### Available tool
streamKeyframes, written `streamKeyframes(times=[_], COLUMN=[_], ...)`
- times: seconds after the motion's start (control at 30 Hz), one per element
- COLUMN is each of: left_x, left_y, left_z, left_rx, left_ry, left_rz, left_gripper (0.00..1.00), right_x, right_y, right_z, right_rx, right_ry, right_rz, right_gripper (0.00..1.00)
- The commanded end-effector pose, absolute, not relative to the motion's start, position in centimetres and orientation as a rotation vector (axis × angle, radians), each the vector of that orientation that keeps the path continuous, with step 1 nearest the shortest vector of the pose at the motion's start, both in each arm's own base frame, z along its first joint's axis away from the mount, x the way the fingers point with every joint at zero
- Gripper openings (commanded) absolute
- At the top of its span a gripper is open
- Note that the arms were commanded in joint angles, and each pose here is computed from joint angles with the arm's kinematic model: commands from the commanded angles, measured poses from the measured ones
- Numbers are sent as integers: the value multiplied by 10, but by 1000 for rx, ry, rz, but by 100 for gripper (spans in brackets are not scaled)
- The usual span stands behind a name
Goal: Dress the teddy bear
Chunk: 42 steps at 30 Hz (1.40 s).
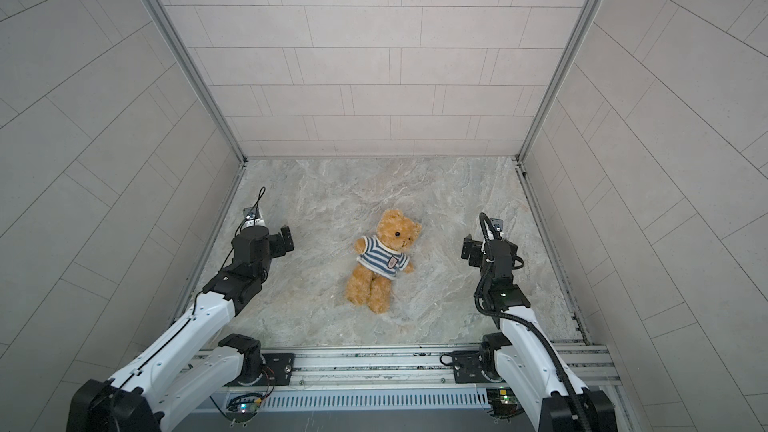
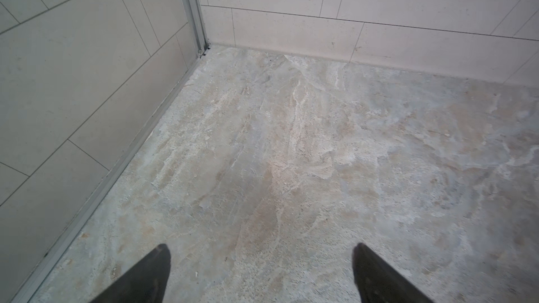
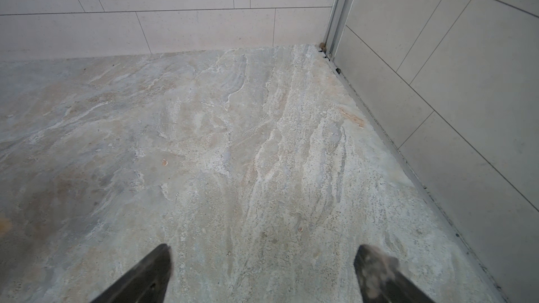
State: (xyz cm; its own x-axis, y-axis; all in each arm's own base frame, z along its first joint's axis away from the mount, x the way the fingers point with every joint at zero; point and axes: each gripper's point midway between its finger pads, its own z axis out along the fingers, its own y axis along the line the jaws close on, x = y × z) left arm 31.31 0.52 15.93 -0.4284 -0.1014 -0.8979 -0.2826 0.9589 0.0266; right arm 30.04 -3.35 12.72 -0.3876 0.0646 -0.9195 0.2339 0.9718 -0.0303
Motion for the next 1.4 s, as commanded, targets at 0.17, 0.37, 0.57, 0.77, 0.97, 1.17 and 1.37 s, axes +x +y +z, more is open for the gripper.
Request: streamKeyframes(times=[0.17,0.37,0.57,0.77,0.97,1.17,1.37], left_x=[321,335,351,364,376,385,387], left_y=[37,50,49,43,28,20,13], left_z=[167,157,149,141,131,125,125], left_rx=[-320,-348,-343,-314,-220,-169,-136], left_ry=[1854,1789,1725,1699,1742,1787,1799], left_rz=[421,399,287,243,193,183,219], left_gripper=[100,100,100,100,100,100,100], right_x=[325,339,354,364,369,377,394], right_y=[-40,-42,-38,-44,-46,-43,-29], right_z=[128,122,122,117,99,98,90], right_rx=[216,232,222,210,220,196,100], right_ry=[1873,1843,1791,1786,1755,1784,1890], right_rz=[-182,-176,-146,-190,-173,-167,-176], right_gripper=[100,100,99,99,99,99,100])
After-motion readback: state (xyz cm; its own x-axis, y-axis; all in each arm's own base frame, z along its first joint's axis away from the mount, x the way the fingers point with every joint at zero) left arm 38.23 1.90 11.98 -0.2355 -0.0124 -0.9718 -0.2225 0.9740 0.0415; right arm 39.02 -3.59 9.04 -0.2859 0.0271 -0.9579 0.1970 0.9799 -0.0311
